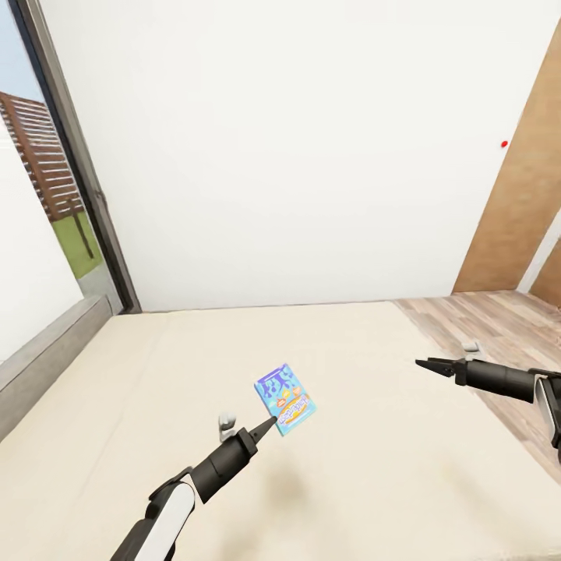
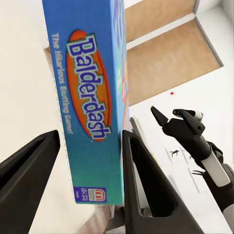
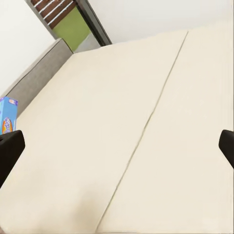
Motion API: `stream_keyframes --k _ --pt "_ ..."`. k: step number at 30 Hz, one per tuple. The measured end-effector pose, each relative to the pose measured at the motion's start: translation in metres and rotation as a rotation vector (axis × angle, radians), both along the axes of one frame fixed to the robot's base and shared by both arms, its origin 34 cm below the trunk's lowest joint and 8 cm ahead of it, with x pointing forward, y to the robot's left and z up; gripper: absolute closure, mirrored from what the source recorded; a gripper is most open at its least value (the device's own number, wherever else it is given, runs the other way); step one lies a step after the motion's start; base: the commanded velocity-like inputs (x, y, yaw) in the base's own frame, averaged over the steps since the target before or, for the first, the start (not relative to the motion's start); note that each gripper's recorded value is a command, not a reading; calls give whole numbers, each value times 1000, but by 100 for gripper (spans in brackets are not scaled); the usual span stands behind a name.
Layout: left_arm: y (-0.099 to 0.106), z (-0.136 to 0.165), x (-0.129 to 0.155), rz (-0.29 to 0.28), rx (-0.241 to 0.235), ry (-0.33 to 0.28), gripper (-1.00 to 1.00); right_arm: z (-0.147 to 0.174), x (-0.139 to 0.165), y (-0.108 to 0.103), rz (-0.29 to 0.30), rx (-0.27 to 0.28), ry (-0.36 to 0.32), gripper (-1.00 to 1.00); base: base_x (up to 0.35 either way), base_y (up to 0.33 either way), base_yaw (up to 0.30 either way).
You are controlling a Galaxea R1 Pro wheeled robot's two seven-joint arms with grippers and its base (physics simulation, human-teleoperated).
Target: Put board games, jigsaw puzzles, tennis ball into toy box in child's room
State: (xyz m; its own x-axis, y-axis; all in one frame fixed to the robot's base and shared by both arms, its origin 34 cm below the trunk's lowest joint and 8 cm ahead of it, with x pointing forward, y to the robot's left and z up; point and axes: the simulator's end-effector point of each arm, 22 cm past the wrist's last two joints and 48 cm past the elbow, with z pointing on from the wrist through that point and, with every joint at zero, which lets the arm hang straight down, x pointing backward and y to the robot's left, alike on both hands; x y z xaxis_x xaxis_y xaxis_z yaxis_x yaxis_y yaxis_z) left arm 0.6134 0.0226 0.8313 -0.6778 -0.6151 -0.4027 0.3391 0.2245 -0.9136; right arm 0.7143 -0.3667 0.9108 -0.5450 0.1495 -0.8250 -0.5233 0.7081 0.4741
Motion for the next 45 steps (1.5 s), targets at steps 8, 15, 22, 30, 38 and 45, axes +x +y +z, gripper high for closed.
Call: stream_keyframes --k 8,15,22,30,38,45 --pt "0 13 1 0 1 1 100 14 1 0 0 0 0 -100 0 0 -264" --pt "0 25 1 0 1 1 100 25 1 0 0 0 0 -100 0 0 -264" --pt "0 37 2 0 1 1 100 37 1 0 0 0 1 -100 0 0 -264" --pt "0 49 2 0 1 2 100 50 2 -1 -1 -1 1 -100 0 0 -264" --pt "0 62 2 1 1 1 100 62 1 -1 -1 -1 1 -100 0 0 -264" --pt "0 73 1 0 1 1 100 72 1 -1 -1 -1 2 -100 0 0 -264"
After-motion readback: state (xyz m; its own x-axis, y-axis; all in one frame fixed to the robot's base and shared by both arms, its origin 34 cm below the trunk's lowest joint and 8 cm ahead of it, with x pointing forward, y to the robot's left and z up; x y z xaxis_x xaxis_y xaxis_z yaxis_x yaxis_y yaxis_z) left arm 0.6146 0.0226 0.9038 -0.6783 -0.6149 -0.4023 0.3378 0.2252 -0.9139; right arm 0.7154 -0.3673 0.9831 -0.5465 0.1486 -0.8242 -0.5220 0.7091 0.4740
